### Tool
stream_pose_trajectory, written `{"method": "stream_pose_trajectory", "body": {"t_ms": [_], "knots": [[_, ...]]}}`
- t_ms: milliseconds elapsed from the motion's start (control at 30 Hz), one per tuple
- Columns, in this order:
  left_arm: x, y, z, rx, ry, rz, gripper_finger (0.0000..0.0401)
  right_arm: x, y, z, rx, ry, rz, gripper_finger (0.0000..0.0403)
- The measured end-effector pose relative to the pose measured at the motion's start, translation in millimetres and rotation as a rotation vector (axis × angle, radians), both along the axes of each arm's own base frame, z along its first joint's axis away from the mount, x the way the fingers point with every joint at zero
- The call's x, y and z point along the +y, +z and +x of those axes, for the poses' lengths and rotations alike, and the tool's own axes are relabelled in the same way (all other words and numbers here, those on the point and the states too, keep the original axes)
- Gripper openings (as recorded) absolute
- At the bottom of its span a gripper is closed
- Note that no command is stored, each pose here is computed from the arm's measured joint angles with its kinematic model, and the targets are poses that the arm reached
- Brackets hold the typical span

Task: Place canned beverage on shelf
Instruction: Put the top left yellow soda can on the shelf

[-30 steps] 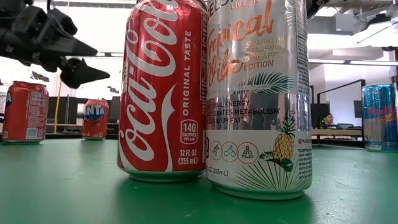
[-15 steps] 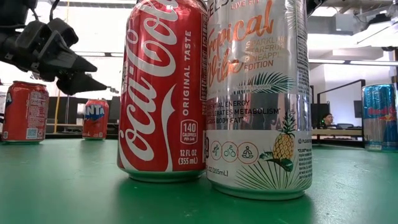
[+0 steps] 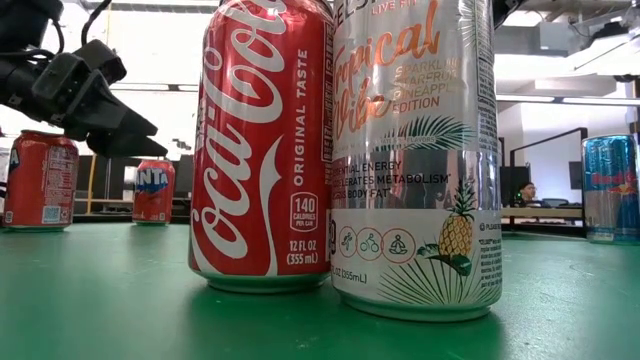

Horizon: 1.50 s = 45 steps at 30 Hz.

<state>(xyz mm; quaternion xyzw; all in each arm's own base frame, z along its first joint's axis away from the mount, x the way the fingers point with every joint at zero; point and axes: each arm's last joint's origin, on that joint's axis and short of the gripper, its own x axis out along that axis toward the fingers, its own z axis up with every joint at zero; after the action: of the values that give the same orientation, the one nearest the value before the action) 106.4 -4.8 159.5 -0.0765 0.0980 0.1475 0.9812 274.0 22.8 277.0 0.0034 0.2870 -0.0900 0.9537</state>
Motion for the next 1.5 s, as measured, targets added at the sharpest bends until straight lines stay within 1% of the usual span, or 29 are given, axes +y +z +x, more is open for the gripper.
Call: {"method": "stream_pose_trajectory", "body": {"t_ms": [100, 267, 400, 500, 667, 733, 833, 933, 1000, 1200, 1367, 1500], "knots": [[0.0, 0.0, 0.0, -0.001, 0.001, -0.004, 0.0396, -0.3, -1.8, -1.3, 0.018, -0.021, 0.024, 0.0363], [-0.1, 0.0, 0.0, -0.001, -0.002, -0.005, 0.0396, 0.0, -11.3, 2.2, 0.071, -0.024, 0.019, 0.0386], [-0.1, 0.1, 0.0, -0.002, -0.002, -0.004, 0.0396, 0.8, -18.2, 8.6, 0.089, -0.019, 0.009, 0.0388], [-0.1, -0.3, 0.0, 0.002, -0.002, -0.004, 0.0396, 1.3, -28.4, 13.4, 0.128, -0.021, 0.003, 0.0385], [-0.1, -0.7, -0.1, 0.006, -0.002, -0.004, 0.0396, 1.2, -32.0, 17.5, 0.128, -0.04, -0.004, 0.0384], [-0.1, -0.7, -0.1, 0.006, -0.002, -0.003, 0.0396, 1.0, -35.7, 16.3, 0.156, -0.044, -0.01, 0.0384], [-0.1, -0.8, -0.2, 0.008, -0.002, -0.003, 0.0396, 1.0, -34.8, 17.6, 0.145, -0.047, -0.01, 0.0382], [-0.1, -1.1, -0.3, 0.012, -0.002, -0.003, 0.0396, 1.0, -35.2, 17.1, 0.148, -0.047, -0.009, 0.0371], [-0.1, -1.2, -0.3, 0.013, -0.002, -0.002, 0.0396, 1.1, -35.4, 16.9, 0.152, -0.047, -0.009, 0.0356], [0.0, -1.3, -0.3, 0.014, -0.002, -0.002, 0.0396, 1.0, -35.3, 16.6, 0.154, -0.044, -0.011, 0.0283], [-0.1, -1.4, -0.4, 0.015, -0.002, -0.002, 0.0396, 1.2, -28.4, 9.2, 0.155, -0.01, 0.007, 0.0283], [0.0, -1.4, -0.4, 0.017, -0.002, -0.003, 0.0396, -0.6, -5.6, -6.0, 0.112, -0.007, 0.015, 0.0283]]}}
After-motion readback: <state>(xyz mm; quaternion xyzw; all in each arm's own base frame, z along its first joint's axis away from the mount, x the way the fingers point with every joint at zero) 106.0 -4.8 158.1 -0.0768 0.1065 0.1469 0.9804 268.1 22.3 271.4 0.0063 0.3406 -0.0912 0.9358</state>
